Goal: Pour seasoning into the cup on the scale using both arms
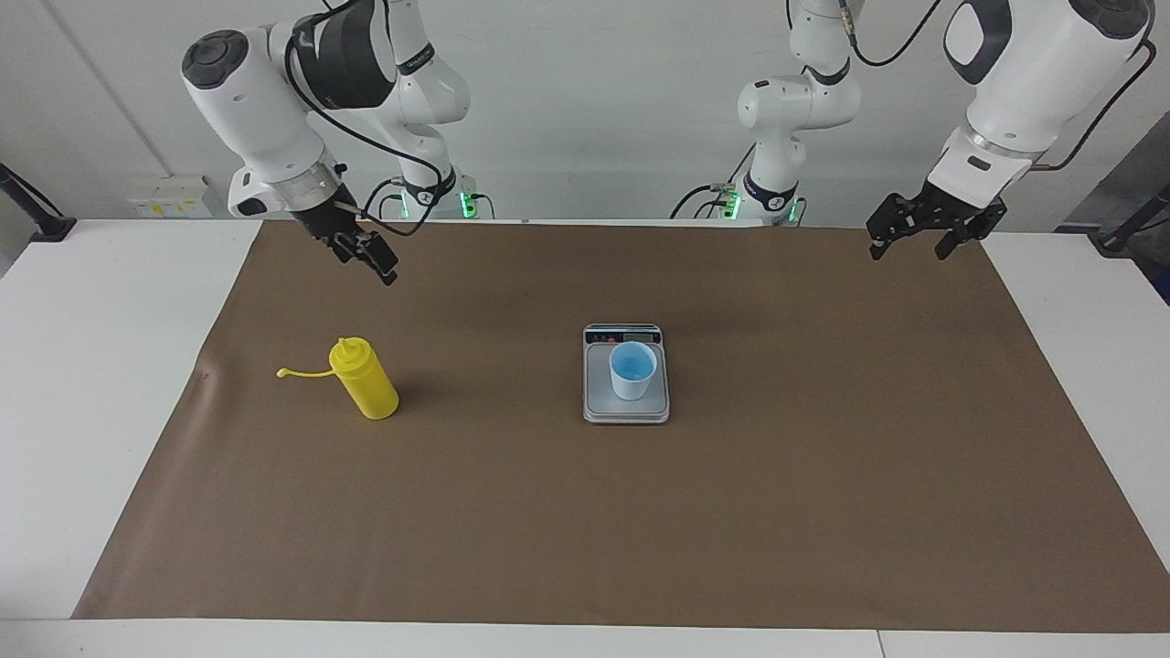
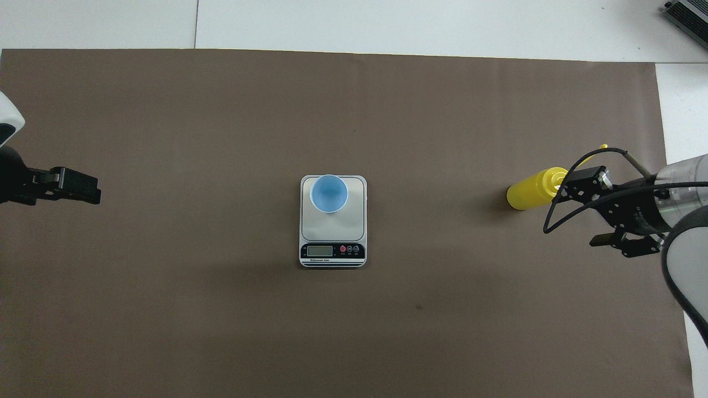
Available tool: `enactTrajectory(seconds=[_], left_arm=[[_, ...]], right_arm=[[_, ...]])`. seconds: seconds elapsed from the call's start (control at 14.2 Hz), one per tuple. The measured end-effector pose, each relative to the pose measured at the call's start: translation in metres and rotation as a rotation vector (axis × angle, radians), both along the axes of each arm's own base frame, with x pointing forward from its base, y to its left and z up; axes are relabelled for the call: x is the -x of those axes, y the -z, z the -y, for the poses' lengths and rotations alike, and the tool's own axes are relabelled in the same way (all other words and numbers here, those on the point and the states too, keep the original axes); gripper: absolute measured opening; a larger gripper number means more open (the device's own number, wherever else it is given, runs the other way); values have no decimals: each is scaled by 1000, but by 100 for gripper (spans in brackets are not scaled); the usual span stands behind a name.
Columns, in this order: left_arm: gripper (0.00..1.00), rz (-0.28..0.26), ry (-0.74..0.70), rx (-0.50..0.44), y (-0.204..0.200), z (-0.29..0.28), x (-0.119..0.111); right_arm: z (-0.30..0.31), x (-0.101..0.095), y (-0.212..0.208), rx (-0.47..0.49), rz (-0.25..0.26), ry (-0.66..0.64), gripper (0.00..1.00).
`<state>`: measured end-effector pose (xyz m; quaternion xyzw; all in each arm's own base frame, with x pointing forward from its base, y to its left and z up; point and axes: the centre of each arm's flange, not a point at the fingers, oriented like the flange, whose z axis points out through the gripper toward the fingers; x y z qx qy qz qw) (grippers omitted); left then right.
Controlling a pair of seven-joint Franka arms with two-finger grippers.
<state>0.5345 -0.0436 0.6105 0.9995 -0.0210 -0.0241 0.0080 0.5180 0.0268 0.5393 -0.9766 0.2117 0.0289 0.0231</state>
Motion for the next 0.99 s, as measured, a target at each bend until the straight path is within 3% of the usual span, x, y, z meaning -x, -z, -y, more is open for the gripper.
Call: enactTrajectory(seconds=[0.21, 0.56, 0.78, 0.99], left_arm=[[100, 0, 0, 0, 0, 0, 0], [100, 0, 0, 0, 0, 0, 0], [100, 0, 0, 0, 0, 0, 0], [100, 0, 0, 0, 0, 0, 0]], right_arm=[[0, -13, -29, 58, 51, -136, 100], [-7, -31, -78, 68, 65, -220, 100], [-11, -37, -88, 75, 55, -237, 100], [-4, -38, -85, 70, 38, -346, 100]])
